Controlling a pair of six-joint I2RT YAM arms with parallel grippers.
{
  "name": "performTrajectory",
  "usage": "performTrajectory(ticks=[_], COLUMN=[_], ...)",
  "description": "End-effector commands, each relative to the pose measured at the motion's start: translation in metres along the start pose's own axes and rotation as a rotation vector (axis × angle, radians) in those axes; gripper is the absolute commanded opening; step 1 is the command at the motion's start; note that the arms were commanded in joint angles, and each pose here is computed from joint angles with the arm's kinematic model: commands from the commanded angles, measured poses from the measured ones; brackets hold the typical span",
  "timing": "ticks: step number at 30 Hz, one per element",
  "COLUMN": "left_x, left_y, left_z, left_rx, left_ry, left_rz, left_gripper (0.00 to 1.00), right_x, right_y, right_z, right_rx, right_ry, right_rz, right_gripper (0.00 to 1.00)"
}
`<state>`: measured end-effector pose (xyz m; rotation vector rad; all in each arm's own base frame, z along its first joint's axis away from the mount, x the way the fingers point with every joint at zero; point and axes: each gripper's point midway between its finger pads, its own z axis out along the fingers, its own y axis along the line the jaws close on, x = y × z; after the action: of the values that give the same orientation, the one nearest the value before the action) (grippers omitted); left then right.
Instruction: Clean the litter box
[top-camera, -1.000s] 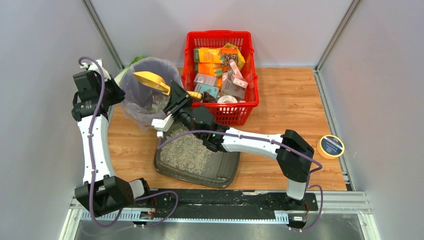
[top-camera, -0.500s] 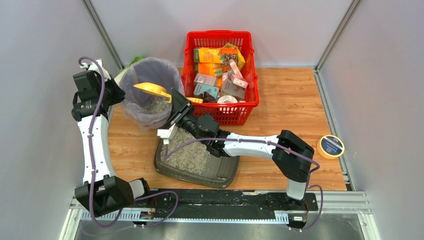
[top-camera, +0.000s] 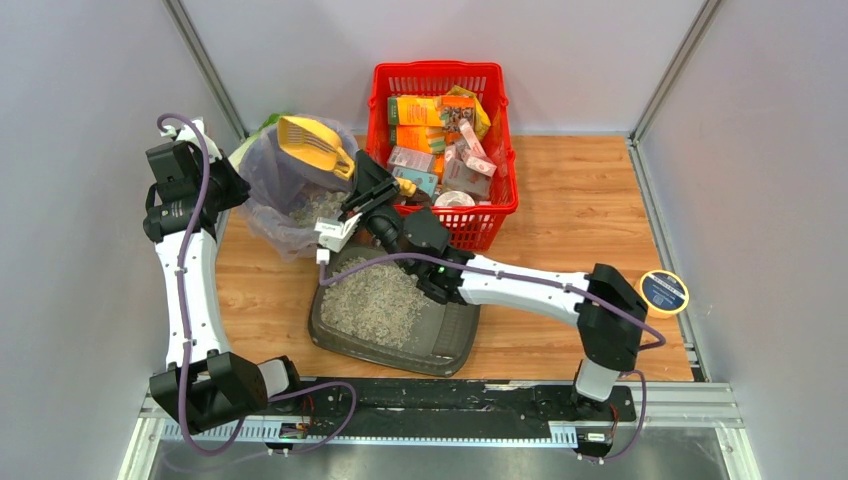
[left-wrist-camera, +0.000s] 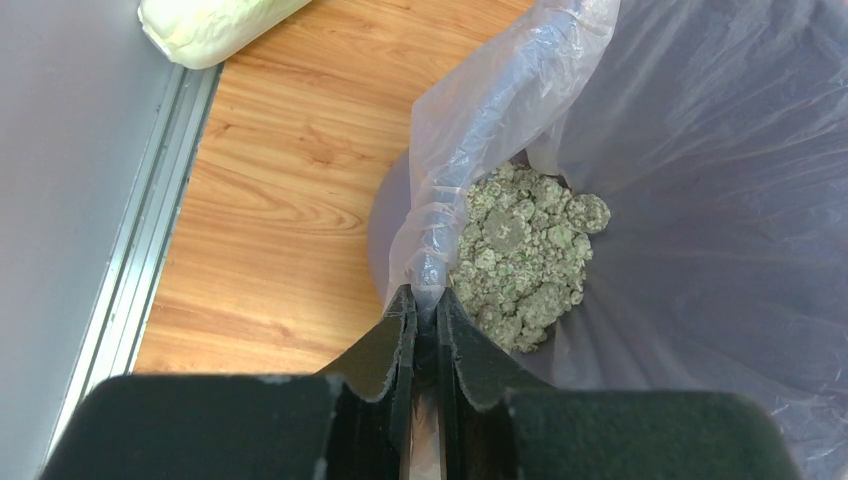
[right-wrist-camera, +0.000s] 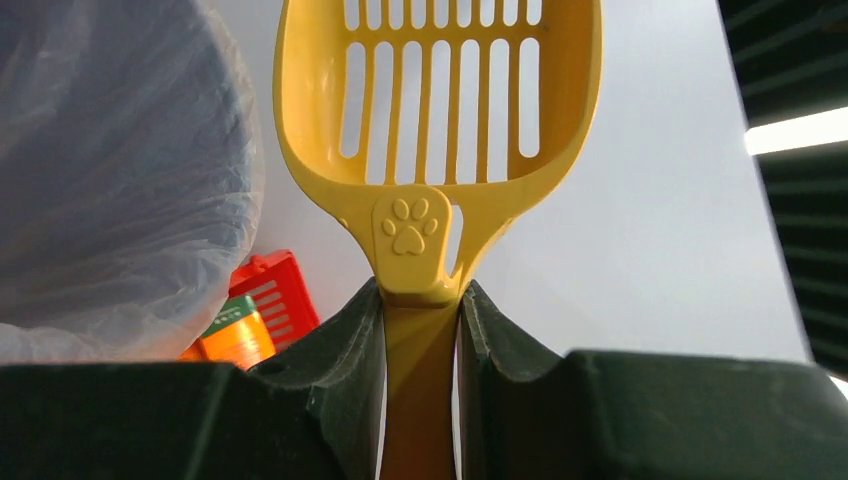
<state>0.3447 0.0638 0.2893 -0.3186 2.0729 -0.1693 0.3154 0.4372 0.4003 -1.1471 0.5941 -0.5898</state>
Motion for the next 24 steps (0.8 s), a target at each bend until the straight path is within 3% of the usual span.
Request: performTrajectory(ticks=[1, 3, 7, 9, 17, 24], left_x=[0.022, 0.022, 0.023, 0.023, 0.024, 0.024], left_y=[-0.024, -0.023, -0.021, -0.019, -0.020, -0.018], left_z=[-0.003, -0.002, 0.000, 0.000, 0.002, 0.002], left_rx=[0.120, 0.117, 0.105, 0.098, 0.100, 0.090], left_ry=[0.078, 0.079, 0.081, 0.080, 0.083, 0.079], left_rz=[-0.021, -0.020, -0.020, -0.019, -0.028, -0.029], left_gripper=[0.00, 0.00, 0.00, 0.00, 0.00, 0.00], right_x=[0.018, 0.025, 0.030, 0.033, 0.054, 0.029], right_y=[-0.061, -0.083, -0.083, -0.084, -0.024, 0.021], right_z=[-0.010, -0.015, -0.030, -0.040, -0.127, -0.214], right_rx=[0.102, 0.124, 0.000, -0.050, -0.376, -0.830], right_ry=[0.053, 0.067, 0.113, 0.137, 0.436, 0.505], right_rz=[0.413, 0.538, 0.890, 0.987, 1.177, 1.272], right_gripper=[0.00, 0.00, 0.00, 0.00, 0.00, 0.00])
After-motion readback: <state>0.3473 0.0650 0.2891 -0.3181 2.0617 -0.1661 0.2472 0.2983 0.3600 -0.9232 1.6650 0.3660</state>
